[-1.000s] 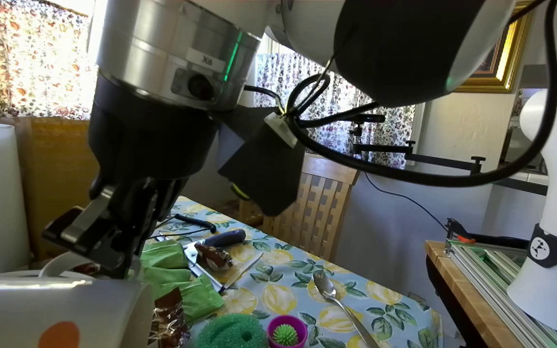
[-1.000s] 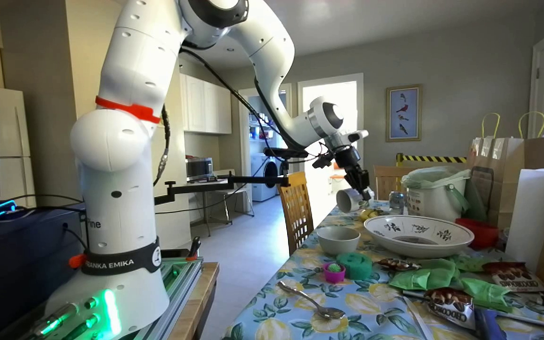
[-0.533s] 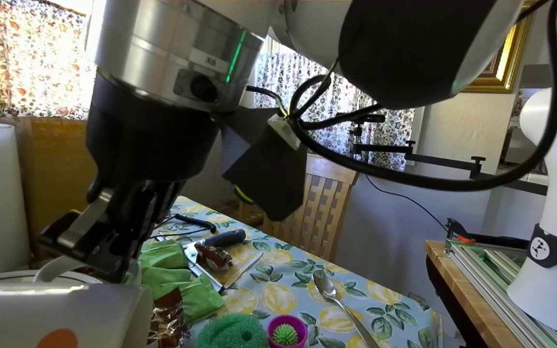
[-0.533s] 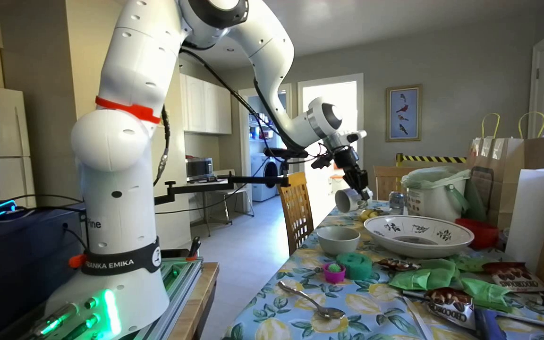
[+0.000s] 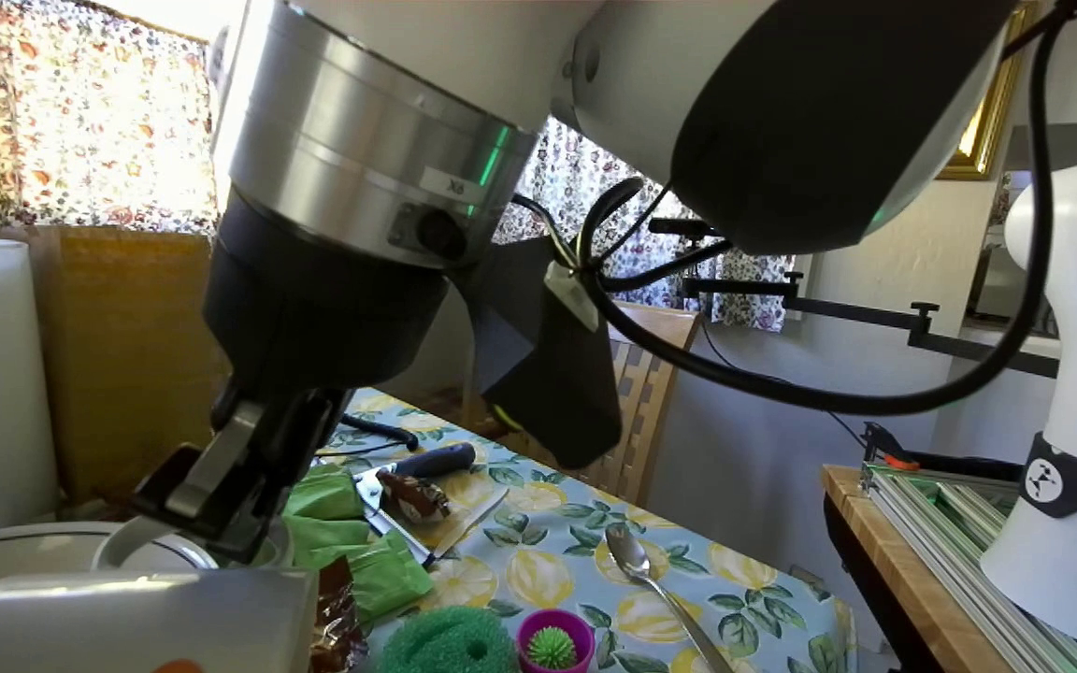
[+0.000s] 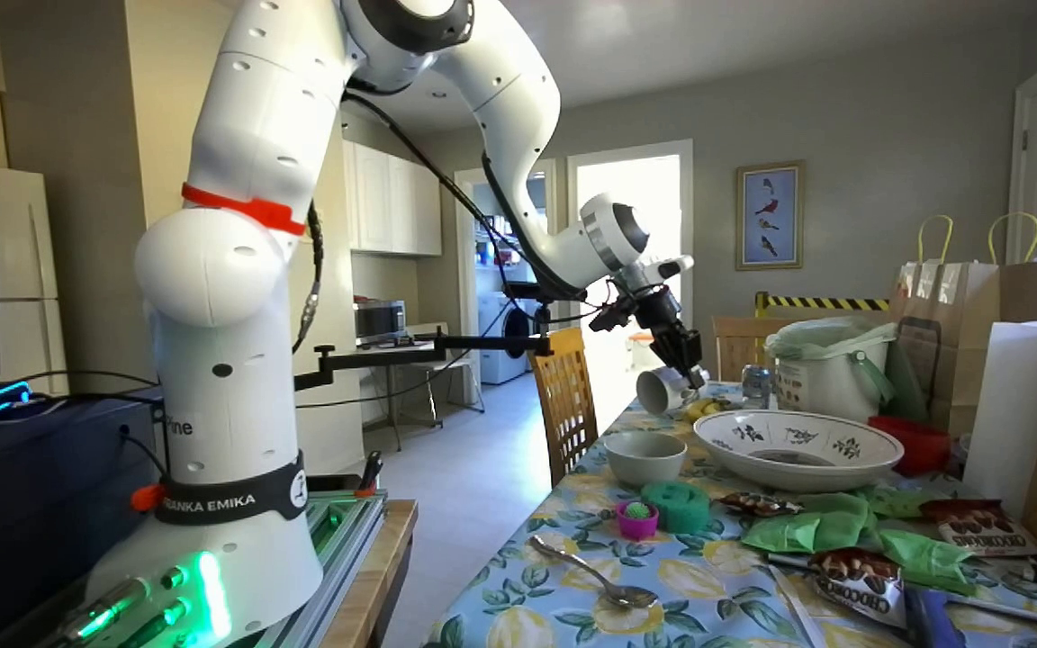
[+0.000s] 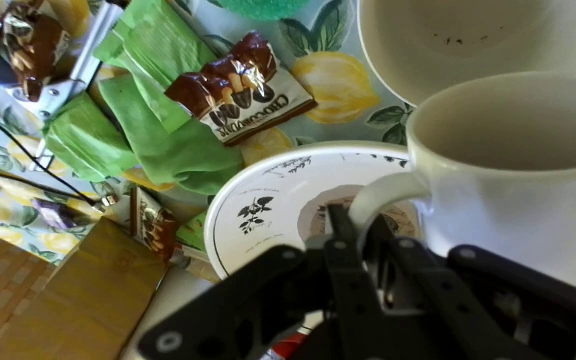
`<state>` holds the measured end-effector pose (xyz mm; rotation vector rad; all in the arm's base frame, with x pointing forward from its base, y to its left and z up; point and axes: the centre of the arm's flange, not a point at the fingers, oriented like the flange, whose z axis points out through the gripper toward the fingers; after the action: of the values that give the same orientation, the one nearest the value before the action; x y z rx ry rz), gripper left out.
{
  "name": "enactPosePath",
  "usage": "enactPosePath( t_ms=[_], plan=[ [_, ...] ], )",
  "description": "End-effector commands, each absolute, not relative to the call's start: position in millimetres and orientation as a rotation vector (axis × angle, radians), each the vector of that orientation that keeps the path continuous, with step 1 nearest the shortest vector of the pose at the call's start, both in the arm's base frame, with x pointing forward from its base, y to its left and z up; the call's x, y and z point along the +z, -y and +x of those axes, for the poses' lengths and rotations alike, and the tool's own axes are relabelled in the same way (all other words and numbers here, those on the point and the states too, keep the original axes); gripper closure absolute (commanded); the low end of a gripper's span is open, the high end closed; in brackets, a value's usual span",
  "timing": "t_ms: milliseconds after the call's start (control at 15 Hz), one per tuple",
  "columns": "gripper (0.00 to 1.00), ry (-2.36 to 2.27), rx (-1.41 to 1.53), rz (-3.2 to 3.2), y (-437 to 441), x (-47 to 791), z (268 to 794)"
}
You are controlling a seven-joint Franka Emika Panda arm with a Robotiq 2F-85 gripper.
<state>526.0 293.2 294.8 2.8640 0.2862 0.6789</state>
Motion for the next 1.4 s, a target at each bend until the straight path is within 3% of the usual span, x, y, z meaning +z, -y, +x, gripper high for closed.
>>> enactPosePath(
  t_ms=[0, 467, 533, 1000, 1067, 1333],
  plan=[
    [0.97, -0.274, 0.774, 2.857, -283, 294, 514],
    [0.97, -0.349, 0.753, 2.825, -279, 285, 524],
    [0.89, -0.351, 0.746, 2.821, -278, 284, 524],
    [0.89, -0.351, 0.729, 2.818, -278, 278, 523],
    [0.97, -0.369, 0.748, 2.819, -279, 278, 524],
    [0.97, -0.389, 0.786, 2.828, -285, 273, 524]
  ],
)
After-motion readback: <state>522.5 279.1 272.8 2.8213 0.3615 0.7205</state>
